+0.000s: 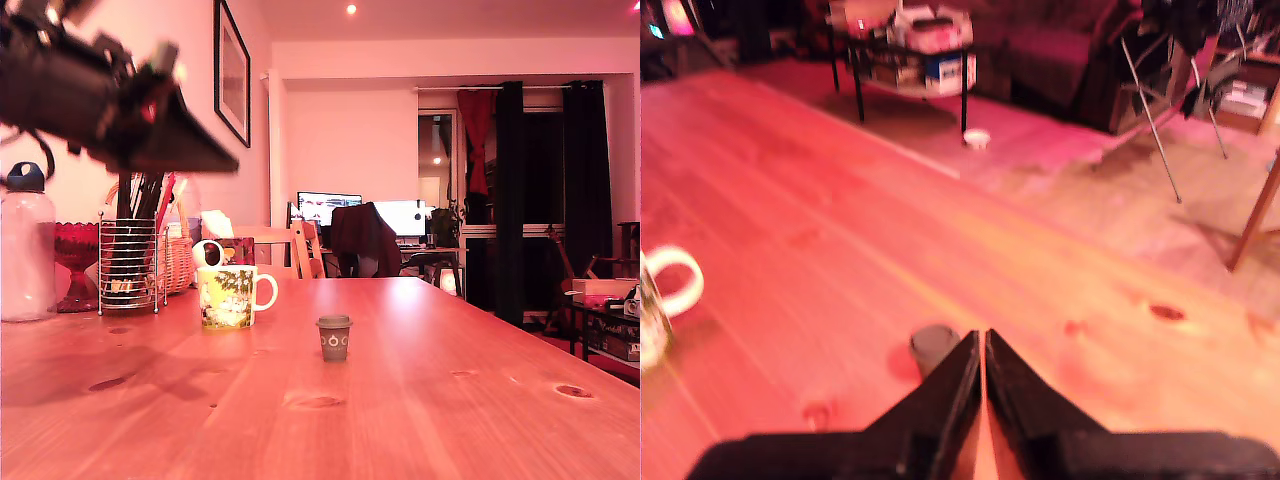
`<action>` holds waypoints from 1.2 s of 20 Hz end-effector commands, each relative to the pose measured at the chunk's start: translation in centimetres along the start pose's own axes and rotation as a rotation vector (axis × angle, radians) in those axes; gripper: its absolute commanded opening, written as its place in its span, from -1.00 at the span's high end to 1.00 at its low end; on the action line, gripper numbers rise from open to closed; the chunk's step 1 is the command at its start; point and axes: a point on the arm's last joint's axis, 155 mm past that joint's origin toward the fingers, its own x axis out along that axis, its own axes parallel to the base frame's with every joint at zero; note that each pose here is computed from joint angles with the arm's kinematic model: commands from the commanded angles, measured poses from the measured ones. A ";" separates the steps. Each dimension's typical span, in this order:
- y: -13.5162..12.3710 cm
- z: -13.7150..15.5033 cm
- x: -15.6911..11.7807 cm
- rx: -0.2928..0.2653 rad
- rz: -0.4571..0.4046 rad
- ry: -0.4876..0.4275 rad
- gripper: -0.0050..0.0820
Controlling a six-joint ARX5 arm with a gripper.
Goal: Pick the coffee capsule and then drop it inside the coffee cup in front of you
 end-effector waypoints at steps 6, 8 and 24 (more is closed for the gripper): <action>-0.5 -5.2 1.6 -0.028 -0.022 0.118 0.94; -0.7 -6.6 2.1 -0.028 -0.031 0.156 0.94; -0.4 -7.7 3.4 0.057 -0.039 0.146 -0.42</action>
